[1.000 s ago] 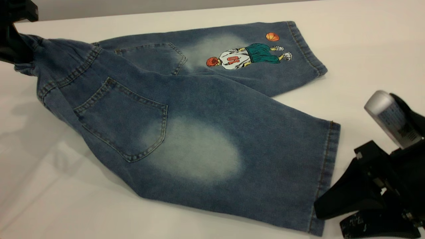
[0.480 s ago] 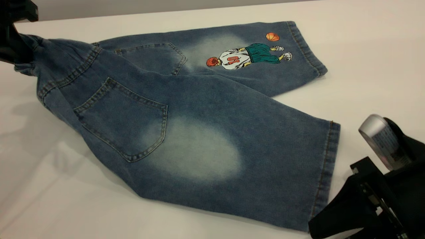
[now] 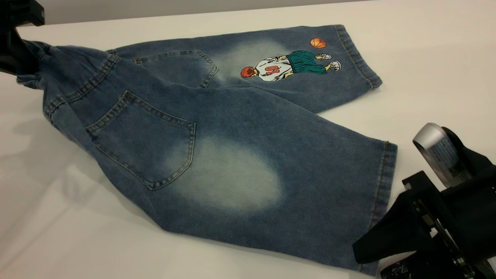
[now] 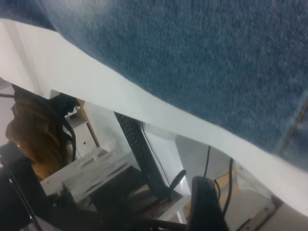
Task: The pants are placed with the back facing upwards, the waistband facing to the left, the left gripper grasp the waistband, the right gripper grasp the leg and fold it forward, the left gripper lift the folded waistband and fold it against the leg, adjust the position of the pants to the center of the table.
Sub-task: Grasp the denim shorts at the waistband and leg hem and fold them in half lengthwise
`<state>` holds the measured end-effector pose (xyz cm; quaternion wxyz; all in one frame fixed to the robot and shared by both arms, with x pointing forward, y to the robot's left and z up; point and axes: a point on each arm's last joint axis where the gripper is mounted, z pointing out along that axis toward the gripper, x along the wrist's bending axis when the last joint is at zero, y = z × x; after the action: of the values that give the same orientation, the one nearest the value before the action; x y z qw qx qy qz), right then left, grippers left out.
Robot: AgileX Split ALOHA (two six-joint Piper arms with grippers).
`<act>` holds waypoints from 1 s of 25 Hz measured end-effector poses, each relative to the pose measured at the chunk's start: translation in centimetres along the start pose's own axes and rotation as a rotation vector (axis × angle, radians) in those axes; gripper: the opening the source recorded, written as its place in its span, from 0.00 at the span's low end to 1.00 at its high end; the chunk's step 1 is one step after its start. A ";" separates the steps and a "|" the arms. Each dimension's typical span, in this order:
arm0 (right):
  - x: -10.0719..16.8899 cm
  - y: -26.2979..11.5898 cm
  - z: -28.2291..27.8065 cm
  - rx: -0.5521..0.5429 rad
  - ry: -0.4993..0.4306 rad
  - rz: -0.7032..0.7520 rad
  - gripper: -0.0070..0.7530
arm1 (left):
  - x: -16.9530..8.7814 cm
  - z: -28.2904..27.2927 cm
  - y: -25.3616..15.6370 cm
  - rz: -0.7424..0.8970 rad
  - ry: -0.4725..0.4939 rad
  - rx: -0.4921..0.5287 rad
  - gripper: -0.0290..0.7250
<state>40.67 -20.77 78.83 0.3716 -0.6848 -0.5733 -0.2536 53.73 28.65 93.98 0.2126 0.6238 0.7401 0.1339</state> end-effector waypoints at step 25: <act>0.0 2.9 1.6 0.001 0.066 -0.049 0.53 | 0.0 0.0 0.0 0.000 0.000 0.002 0.14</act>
<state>43.37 -19.73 77.26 0.3843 -0.6617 -0.5774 -0.2849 53.71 28.65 93.97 0.2120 0.6240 0.7402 0.1333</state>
